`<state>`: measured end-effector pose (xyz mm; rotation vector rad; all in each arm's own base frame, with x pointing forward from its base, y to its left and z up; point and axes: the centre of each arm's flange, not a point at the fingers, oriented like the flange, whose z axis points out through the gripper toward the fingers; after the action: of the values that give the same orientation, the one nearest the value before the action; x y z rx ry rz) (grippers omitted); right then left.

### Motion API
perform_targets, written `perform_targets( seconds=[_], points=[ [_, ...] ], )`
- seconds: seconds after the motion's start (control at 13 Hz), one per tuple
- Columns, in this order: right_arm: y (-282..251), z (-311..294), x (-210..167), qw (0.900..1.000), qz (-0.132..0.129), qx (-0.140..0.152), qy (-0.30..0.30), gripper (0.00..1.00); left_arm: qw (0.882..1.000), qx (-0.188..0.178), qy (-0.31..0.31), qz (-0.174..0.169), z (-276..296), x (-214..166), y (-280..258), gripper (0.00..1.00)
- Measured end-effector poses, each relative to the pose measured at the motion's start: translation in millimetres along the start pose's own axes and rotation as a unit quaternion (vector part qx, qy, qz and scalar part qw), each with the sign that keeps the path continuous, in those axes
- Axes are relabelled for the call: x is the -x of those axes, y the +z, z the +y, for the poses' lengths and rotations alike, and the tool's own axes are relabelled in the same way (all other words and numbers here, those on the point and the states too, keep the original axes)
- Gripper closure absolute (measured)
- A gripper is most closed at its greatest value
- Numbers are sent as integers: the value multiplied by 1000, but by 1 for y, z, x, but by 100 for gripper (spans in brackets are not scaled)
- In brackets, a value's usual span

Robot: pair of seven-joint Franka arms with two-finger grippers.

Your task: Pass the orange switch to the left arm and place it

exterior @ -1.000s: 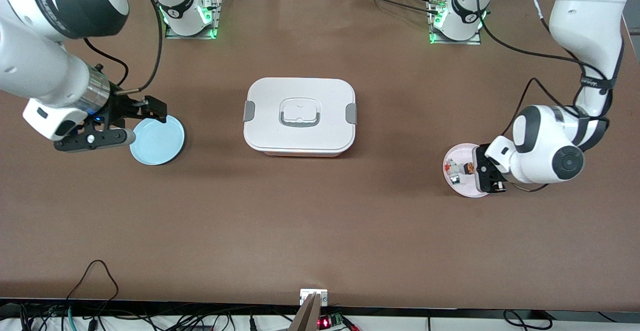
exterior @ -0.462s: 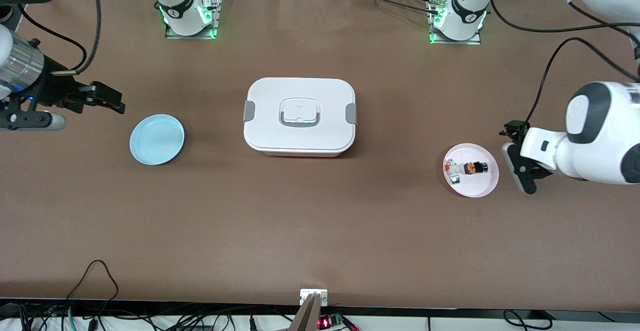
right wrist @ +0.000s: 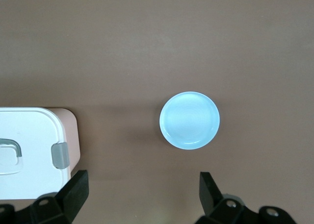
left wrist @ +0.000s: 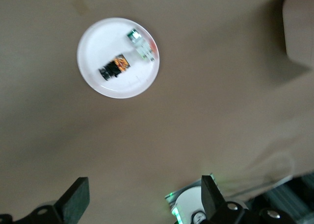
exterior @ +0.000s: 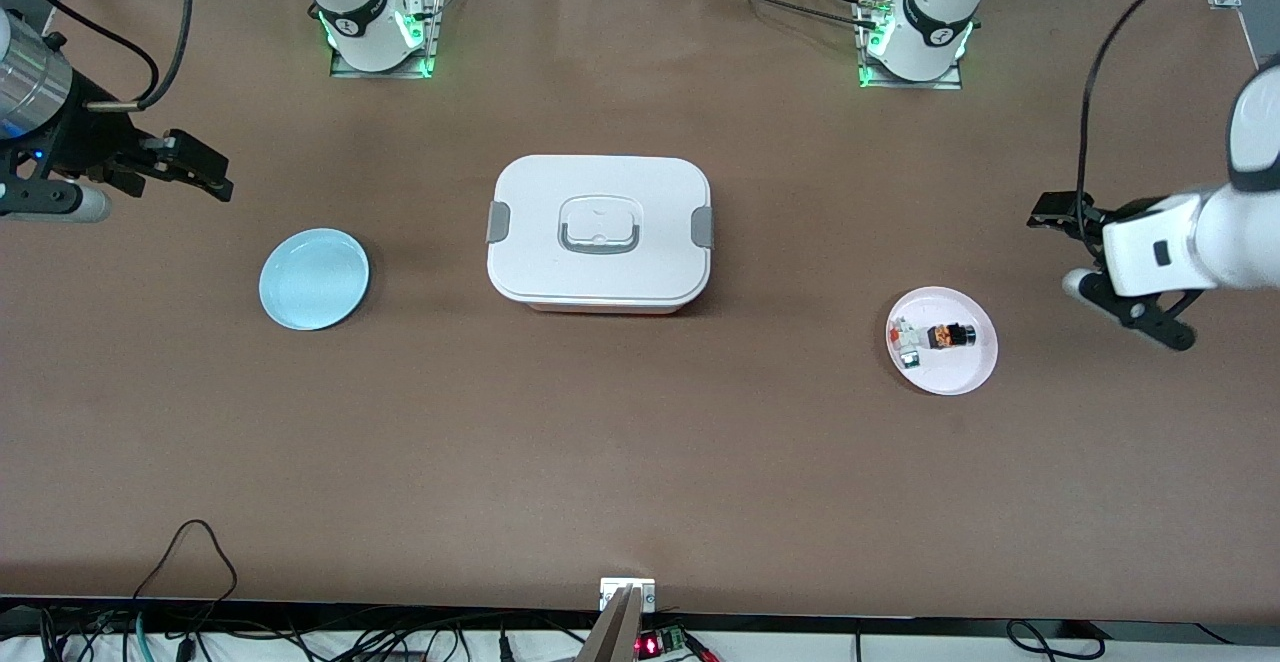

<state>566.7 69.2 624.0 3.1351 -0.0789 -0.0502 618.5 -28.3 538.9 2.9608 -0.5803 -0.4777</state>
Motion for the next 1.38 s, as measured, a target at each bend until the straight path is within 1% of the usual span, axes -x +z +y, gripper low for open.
perform_targets(
  seconds=[0.08,0.23,0.31,0.38,0.54,1.38],
  points=[
    [-1,0,2,1000,1,1,1,0,999,-16,-36,36,11,9,-15,0],
    [-1,0,3,1000,3,1,2,0,988,-41,-102,107,21,30,-25,0],
    [-2,1,3,1000,5,3,2,0,983,-46,-125,127,20,41,-22,0],
    [-2,1,2,1000,6,6,2,0,980,-47,-139,133,17,51,-15,0],
    [-2,0,3,1000,7,8,1,0,979,-45,-151,129,13,63,-6,0],
    [-2,-1,3,1000,8,8,0,0,980,-44,-150,125,19,62,-3,0]
  ],
)
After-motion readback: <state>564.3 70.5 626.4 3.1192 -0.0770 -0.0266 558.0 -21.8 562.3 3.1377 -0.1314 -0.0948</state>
